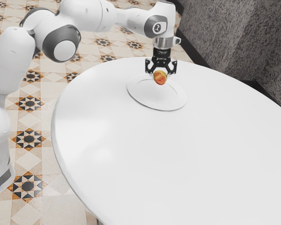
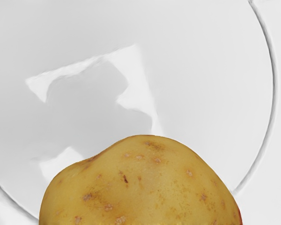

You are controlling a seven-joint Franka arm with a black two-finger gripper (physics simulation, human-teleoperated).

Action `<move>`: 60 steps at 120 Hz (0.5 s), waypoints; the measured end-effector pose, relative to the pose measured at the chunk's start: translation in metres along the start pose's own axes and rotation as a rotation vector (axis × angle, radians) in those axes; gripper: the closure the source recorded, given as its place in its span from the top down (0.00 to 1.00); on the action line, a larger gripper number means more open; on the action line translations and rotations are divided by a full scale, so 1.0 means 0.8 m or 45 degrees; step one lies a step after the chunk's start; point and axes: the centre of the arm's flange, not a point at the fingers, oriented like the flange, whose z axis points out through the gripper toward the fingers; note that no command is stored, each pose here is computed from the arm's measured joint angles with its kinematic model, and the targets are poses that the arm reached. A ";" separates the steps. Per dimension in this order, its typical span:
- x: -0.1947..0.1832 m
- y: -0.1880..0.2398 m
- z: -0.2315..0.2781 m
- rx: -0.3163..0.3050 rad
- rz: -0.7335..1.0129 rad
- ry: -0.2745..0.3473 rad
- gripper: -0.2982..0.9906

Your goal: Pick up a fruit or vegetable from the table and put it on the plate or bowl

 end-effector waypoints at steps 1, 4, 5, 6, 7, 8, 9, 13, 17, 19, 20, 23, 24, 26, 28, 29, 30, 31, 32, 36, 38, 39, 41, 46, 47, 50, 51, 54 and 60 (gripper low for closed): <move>0.001 -0.001 0.000 0.001 -0.002 0.000 0.49; 0.005 -0.005 0.001 0.005 -0.009 -0.003 0.49; 0.007 -0.007 0.001 0.006 -0.011 -0.004 0.49; 0.008 -0.008 0.001 0.007 -0.013 -0.005 0.49; 0.009 -0.009 0.001 0.008 -0.014 -0.006 0.49; 0.010 -0.010 0.001 0.009 -0.016 -0.006 0.49; 0.011 -0.011 0.001 0.010 -0.017 -0.007 0.49; 0.013 -0.014 0.001 0.014 -0.020 -0.010 0.49; 0.016 -0.017 0.001 0.016 -0.023 -0.012 0.50; 0.017 -0.018 0.000 0.016 -0.022 -0.012 0.53; 0.017 -0.019 -0.001 0.015 -0.022 -0.012 0.54; 0.016 -0.019 -0.003 0.013 -0.019 -0.013 0.58; 0.016 -0.019 -0.003 0.012 -0.017 -0.013 0.59; 0.015 -0.019 -0.005 0.009 -0.015 -0.012 0.61; 0.014 -0.019 -0.010 0.005 -0.010 -0.010 0.63; 0.012 -0.018 -0.012 0.002 -0.008 -0.008 0.64; 0.011 -0.018 -0.014 -0.001 -0.005 -0.006 0.64; 0.010 -0.017 -0.017 -0.004 -0.002 -0.005 0.65; 0.008 -0.017 -0.019 -0.006 0.002 -0.003 0.66; 0.001 -0.015 -0.028 -0.015 0.015 0.003 0.68; -0.003 -0.014 -0.032 -0.018 0.022 0.005 0.69; -0.005 -0.014 -0.035 -0.021 0.026 0.007 0.69; -0.010 -0.014 -0.041 -0.027 0.035 0.012 0.70; -0.037 -0.003 -0.068 -0.058 0.084 0.031 0.72; -0.045 0.000 -0.073 -0.066 0.097 0.034 0.72; -0.074 0.011 -0.095 -0.096 0.143 0.046 0.73; -0.084 0.015 -0.102 -0.106 0.158 0.050 0.73; -0.119 0.026 -0.125 -0.139 0.209 0.062 0.74; -0.185 0.047 -0.155 -0.189 0.307 0.067 0.75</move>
